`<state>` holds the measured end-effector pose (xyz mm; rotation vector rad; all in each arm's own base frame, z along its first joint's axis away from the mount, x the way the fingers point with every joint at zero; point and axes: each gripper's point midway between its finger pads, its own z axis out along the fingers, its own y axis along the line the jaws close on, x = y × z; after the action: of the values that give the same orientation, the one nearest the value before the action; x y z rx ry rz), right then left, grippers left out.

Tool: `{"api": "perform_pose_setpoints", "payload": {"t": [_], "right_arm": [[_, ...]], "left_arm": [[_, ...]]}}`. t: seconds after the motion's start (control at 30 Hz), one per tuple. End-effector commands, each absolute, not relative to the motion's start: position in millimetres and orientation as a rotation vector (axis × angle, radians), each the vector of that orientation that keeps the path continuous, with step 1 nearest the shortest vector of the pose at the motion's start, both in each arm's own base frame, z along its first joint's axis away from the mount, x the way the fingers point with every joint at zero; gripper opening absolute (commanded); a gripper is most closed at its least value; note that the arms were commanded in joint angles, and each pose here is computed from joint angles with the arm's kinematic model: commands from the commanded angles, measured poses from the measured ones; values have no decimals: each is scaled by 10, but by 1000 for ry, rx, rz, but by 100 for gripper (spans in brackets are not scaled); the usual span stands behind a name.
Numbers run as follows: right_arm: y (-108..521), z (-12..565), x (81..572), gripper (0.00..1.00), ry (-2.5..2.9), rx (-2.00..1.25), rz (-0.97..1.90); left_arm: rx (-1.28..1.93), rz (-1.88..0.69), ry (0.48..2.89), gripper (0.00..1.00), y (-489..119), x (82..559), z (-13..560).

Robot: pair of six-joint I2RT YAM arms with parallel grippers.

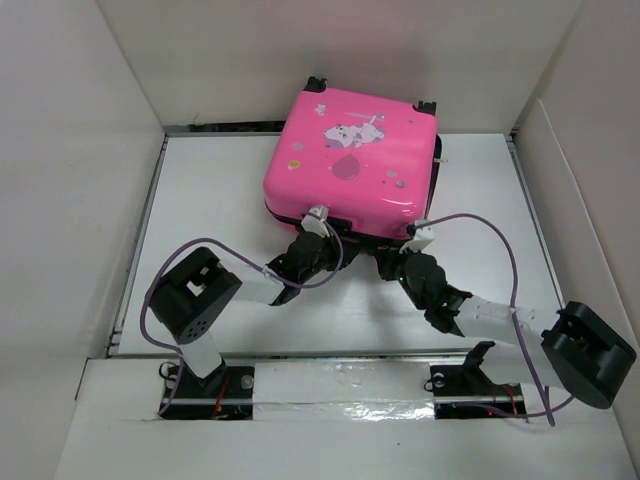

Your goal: Pack the luggage

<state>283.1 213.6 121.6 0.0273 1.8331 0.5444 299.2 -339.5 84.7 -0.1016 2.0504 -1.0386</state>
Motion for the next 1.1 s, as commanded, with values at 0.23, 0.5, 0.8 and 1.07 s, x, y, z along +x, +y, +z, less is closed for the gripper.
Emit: {"api": "perform_pose_setpoints", "payload": {"t": [0.23,0.5,0.8,1.07], "right_arm": [[3463,2050,2525,0,1667,-303,996],[2854,1919,2378,0,1689,-167,895],[1988,1726,1983,48,1757,-85,812],[1586,2236,2098,63,1723,-95,627]], "left_arm": [[-18,-1130,1899,7,-3646,3240,1306],[-49,-1112,1913,54,-3083,2913,1185],[-77,-948,1872,65,-2485,2559,1510],[-447,-831,1562,70,-1604,3010,2565]]}}
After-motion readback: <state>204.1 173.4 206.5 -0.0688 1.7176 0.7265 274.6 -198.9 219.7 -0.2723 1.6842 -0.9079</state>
